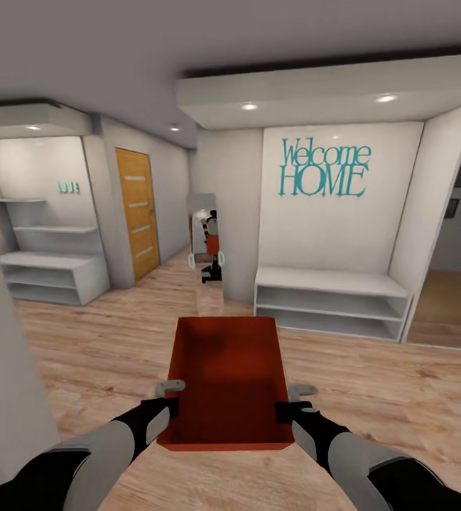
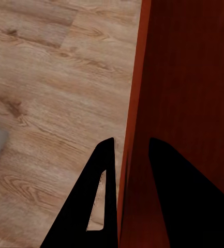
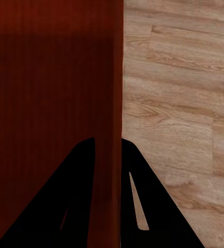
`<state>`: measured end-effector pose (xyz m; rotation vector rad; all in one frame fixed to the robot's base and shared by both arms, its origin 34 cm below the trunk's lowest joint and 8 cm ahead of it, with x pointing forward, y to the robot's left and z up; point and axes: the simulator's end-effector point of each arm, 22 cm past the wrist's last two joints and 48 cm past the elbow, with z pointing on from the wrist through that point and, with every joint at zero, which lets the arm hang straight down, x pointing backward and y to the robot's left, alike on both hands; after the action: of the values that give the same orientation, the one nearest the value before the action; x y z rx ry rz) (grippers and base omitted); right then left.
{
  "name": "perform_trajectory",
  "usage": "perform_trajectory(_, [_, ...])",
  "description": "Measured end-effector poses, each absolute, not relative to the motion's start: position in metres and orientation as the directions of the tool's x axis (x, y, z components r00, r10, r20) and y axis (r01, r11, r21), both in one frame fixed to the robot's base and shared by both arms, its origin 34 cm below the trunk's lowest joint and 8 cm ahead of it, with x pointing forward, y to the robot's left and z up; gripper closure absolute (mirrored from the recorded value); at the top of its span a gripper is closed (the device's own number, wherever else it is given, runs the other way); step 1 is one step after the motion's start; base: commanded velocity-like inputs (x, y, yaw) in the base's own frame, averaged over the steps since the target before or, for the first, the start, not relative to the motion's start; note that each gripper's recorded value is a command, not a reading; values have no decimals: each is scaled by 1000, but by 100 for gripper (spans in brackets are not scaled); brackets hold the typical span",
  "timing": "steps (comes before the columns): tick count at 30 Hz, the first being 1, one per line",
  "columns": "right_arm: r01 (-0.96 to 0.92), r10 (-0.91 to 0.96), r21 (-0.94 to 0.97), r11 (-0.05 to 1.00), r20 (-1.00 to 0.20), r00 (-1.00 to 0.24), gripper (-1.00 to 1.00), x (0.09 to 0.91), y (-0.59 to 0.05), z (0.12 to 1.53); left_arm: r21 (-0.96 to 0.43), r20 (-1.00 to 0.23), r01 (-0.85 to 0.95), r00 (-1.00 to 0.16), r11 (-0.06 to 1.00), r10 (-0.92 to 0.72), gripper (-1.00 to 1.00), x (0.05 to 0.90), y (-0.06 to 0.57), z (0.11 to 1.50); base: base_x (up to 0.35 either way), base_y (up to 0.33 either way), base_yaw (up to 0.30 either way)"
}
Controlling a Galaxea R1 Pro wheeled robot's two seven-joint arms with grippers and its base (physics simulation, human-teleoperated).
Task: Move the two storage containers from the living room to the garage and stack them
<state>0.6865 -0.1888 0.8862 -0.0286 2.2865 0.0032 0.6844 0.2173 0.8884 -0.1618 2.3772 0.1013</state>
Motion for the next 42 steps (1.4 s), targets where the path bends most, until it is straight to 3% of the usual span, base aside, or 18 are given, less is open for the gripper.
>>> perform_trajectory(6, [-21,-20,-8,1000,-755,-656,100,686,-187,886,26,-689,-145,-719,989,-88,100,685,219,888,322,0,197])
perform_trajectory(42, [-22,-20,-8,1000,-755,-655,100,687,-189,886,26,-690,-146,-718,989,-88,100,685,217,888,322,0,4])
